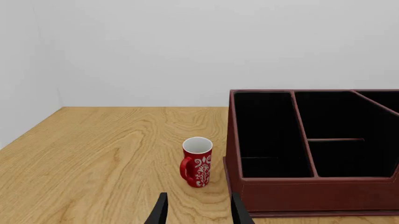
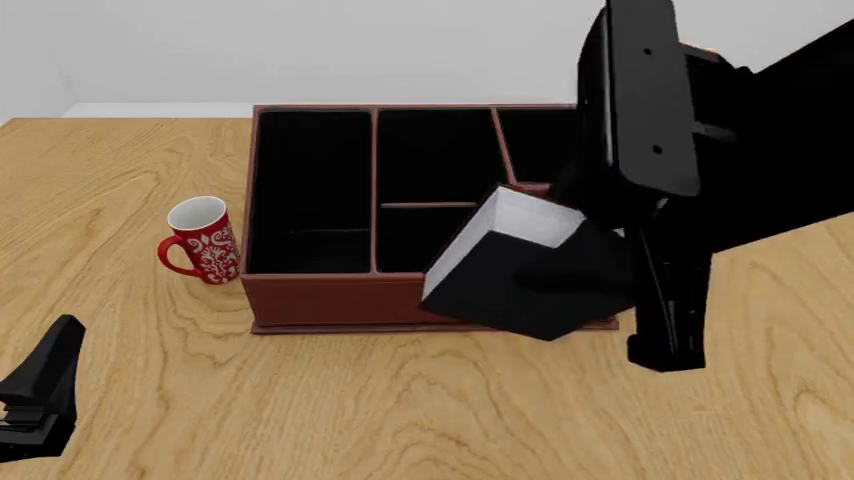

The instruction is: Pick up the book and place it in the right compartment of the caddy.

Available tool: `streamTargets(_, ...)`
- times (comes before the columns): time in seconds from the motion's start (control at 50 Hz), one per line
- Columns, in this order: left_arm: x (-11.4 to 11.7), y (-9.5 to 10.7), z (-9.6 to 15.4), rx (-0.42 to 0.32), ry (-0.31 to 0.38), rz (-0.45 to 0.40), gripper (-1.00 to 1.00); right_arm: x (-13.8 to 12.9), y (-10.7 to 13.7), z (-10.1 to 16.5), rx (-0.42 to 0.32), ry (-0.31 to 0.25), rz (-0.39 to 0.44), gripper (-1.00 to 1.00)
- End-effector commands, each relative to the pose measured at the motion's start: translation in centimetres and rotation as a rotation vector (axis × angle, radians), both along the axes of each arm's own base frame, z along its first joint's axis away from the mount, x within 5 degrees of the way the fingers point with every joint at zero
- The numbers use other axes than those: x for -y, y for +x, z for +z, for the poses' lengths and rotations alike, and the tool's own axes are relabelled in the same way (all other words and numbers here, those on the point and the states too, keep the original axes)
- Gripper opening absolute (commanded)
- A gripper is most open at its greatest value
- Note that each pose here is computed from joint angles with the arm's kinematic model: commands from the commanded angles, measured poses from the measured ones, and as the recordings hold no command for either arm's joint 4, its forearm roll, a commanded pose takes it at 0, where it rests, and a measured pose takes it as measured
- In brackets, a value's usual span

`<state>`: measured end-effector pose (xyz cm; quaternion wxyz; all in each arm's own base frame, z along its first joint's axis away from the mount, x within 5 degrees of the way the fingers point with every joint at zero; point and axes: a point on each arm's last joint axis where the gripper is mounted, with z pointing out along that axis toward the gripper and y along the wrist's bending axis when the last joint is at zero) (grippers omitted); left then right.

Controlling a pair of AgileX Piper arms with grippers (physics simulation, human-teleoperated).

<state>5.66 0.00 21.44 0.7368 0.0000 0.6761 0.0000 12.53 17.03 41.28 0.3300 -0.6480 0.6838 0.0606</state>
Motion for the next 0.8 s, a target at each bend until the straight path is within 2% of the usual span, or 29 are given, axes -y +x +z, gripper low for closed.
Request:
streamTargets(0.02, 0.0, 0.0, 0.0, 0.000, 0.000, 0.000, 1.00, 1.2, -1.0, 4.1, 0.057, 0.074, 0.003, -1.00)
streamTargets(0.5, 0.0, 0.0, 0.0, 0.000, 0.000, 0.000, 1.00, 4.0, -0.8, 9.1, 0.260, 0.152, -0.001, -1.00)
streamTargets(0.66, 0.0, 0.0, 0.0, 0.000, 0.000, 0.000, 1.00, 4.9, -0.5, 11.0, 0.324, 0.186, -0.038, -1.00)
streamTargets(0.8, 0.0, 0.0, 0.0, 0.000, 0.000, 0.000, 1.00, 5.3, 0.5, 11.5, 0.379, 0.190, -0.078, -1.00)
